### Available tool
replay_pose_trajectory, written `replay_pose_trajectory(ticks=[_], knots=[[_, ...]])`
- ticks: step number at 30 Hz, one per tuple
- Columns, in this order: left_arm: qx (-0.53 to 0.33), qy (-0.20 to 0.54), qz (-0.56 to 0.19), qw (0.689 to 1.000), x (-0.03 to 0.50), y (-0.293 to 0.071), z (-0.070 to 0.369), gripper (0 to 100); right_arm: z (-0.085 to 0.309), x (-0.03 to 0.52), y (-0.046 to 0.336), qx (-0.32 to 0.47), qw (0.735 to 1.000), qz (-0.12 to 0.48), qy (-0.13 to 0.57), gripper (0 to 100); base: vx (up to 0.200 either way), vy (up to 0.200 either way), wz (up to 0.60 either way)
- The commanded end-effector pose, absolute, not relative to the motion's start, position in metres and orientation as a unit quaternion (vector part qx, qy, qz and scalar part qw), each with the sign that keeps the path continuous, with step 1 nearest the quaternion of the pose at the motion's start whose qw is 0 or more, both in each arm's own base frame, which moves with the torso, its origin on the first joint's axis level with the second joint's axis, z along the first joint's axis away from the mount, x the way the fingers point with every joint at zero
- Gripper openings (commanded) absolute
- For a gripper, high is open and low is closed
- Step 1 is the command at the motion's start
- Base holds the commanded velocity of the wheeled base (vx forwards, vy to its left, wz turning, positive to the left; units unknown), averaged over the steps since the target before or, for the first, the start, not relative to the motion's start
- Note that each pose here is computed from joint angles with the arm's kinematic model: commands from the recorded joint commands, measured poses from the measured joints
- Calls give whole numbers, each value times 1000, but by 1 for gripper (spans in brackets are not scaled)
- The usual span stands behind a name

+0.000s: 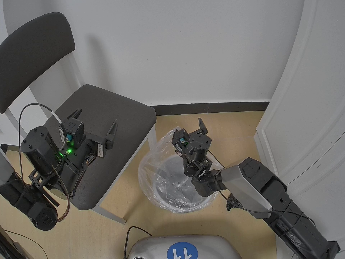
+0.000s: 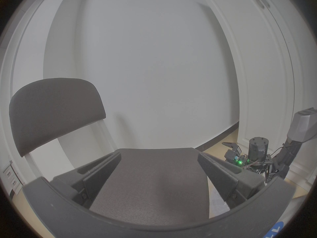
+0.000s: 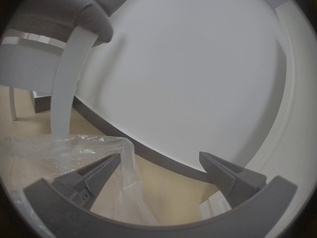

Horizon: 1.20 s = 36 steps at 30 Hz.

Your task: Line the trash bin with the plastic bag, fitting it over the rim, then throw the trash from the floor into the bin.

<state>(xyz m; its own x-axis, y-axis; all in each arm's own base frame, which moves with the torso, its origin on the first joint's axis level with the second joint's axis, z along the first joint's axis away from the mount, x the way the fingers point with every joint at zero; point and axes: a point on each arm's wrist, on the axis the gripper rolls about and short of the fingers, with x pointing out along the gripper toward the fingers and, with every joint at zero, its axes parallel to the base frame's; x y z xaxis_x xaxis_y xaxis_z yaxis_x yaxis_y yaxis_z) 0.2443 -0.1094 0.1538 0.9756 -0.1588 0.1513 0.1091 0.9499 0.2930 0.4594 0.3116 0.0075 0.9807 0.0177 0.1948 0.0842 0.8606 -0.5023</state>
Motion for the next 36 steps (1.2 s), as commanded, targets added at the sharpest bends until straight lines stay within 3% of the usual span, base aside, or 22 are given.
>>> replay_pose_trajectory(ticks=[1, 8, 12, 17, 22, 36], knots=[[142, -88, -69, 984, 242, -109, 154, 100, 11, 449, 301, -286, 955, -9, -73, 100, 0, 0, 0], [142, -85, -100, 981, 233, -122, 151, 100, 9, 424, 278, -300, 954, 19, -16, 100, 0, 0, 0], [146, -79, -161, 973, 208, -145, 145, 100, 12, 402, 265, -277, 959, 52, 15, 100, 0, 0, 0], [168, -70, -177, 967, 199, -148, 139, 100, 21, 398, 259, -252, 966, 49, 18, 100, 0, 0, 0], [226, -24, -259, 939, 165, -177, 106, 100, 32, 388, 237, -226, 973, 39, 38, 100, 0, 0, 0], [242, -4, -247, 939, 164, -186, 95, 100, -10, 369, 215, -279, 948, 47, 148, 100, 0, 0, 0]])
